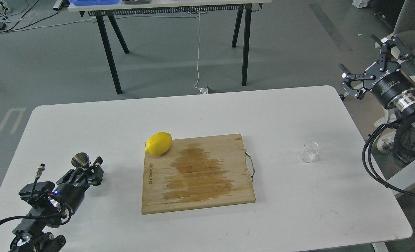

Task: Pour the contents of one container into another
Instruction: 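Close the left hand around the metal jigger, then lift the jigger with the left hand and carry it over the board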

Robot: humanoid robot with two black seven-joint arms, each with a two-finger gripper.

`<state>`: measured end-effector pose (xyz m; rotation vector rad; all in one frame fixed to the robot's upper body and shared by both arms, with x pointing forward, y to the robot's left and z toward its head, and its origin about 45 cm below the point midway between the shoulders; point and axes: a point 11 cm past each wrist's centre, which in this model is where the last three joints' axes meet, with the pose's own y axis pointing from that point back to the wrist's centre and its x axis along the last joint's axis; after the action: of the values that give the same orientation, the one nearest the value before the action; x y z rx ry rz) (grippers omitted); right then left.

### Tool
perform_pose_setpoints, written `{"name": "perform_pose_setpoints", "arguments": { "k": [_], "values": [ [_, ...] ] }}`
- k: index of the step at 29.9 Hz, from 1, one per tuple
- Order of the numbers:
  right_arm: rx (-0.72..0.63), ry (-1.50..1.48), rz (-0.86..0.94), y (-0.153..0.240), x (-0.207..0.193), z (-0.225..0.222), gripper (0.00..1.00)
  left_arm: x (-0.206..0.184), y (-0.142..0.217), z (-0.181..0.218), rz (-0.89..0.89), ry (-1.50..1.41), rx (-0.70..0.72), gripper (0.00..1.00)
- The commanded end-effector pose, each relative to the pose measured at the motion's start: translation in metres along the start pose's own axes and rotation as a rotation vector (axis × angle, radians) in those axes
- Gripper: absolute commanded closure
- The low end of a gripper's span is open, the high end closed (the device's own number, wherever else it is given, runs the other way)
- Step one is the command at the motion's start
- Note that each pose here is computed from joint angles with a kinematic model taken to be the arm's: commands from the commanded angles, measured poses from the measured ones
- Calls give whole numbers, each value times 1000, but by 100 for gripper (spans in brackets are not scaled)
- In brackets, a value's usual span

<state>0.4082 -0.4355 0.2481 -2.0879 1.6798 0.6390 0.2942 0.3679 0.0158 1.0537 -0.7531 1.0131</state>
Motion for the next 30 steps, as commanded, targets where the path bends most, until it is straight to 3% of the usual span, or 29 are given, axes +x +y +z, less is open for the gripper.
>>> {"name": "perform_pose_setpoints", "arguments": {
  "k": [1,9,15,18,23,30],
  "values": [
    [-2,-2,3,1,1,1,1,2,0,-2,1,-5,2,96],
    [18,-18,4,0,1,-4,1,22,-13,13,44,-6,-55,98],
    [55,-22,5,0,2,-20,1,87,-32,37,157,-46,-177,97],
    [45,-18,16,0,5,-22,1,95,-40,59,180,-37,-235,97],
    [18,-20,64,5,20,-18,1,74,-62,140,156,-4,-407,97],
    [-83,-23,82,7,25,-3,1,28,-61,224,89,-36,-589,97]
  ]
}}
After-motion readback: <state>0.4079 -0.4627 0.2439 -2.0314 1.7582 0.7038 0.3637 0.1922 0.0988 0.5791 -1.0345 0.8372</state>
